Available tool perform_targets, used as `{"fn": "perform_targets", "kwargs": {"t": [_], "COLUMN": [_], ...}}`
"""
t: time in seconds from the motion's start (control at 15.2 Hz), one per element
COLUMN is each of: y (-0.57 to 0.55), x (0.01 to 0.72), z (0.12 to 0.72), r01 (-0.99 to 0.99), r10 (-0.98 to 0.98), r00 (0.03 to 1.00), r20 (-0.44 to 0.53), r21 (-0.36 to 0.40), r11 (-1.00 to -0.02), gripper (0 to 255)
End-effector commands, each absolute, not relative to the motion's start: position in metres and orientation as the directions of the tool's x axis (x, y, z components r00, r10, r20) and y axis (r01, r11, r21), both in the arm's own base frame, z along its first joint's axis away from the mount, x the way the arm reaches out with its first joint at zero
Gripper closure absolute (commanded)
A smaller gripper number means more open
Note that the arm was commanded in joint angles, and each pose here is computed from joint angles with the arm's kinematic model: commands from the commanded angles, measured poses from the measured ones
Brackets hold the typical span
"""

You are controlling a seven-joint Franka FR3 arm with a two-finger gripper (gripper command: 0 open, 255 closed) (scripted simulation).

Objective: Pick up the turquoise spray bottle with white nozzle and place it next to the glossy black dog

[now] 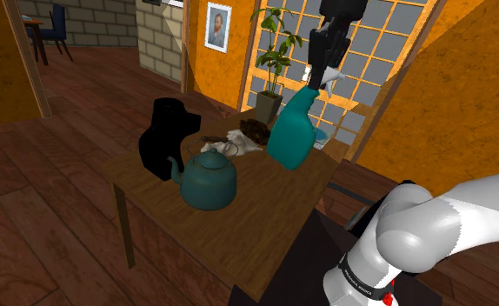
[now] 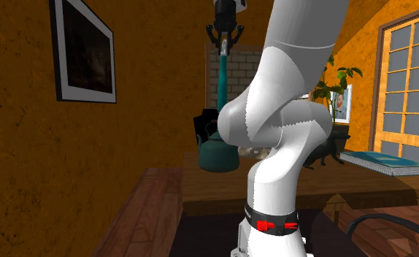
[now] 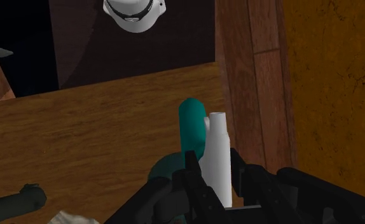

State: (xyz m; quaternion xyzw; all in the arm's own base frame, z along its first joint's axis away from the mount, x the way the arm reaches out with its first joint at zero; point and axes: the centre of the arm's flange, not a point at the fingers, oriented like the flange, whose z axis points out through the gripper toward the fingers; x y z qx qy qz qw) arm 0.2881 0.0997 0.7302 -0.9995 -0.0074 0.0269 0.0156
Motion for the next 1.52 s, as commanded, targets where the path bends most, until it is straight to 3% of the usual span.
{"fn": "perform_targets", "kwargs": {"t": [0.0, 1.45], "y": [0.099, -0.160], "x": [0.287, 0.331], "z": [0.740, 0.727], "r01": [0.014, 0.014], "r10": [0.016, 0.016], "r00": [0.998, 0.998], "r20": [-0.054, -0.054], "r21": [-0.031, -0.031], "r11": [-0.999, -0.999], "gripper": [255, 255]}}
